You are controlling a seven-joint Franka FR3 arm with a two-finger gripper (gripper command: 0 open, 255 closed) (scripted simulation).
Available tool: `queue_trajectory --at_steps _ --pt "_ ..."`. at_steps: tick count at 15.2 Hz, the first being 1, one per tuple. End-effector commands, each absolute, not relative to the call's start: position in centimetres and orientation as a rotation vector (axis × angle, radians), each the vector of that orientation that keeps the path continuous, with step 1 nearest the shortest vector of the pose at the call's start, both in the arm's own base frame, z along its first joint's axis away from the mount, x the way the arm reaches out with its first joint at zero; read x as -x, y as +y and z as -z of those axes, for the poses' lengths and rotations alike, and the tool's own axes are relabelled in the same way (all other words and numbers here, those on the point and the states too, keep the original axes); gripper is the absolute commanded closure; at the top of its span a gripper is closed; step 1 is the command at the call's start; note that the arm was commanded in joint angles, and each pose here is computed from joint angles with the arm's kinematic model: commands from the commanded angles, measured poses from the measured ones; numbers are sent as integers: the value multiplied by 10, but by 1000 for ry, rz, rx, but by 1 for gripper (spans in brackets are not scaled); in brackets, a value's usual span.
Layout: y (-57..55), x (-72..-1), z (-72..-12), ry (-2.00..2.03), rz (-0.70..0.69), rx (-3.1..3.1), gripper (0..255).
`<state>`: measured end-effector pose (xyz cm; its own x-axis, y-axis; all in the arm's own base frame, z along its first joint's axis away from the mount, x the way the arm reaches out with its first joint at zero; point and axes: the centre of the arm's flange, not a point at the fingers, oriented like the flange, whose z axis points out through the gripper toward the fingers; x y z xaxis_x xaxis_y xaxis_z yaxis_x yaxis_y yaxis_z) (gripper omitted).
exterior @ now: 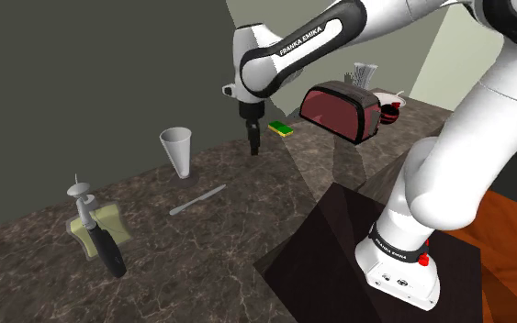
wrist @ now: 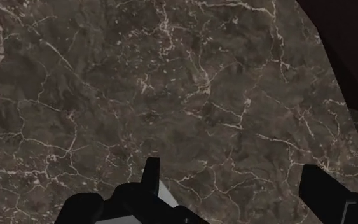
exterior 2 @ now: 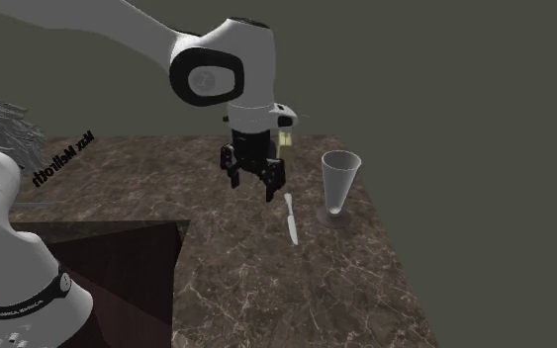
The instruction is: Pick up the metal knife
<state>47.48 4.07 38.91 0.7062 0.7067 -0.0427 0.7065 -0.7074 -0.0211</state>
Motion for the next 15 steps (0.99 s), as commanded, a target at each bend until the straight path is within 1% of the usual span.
queue_trajectory --at_steps 1,15 --pt "49 -495 -372 -1291 -66 2858 0" --pt "135 -591 -244 -1856 -25 2512 0"
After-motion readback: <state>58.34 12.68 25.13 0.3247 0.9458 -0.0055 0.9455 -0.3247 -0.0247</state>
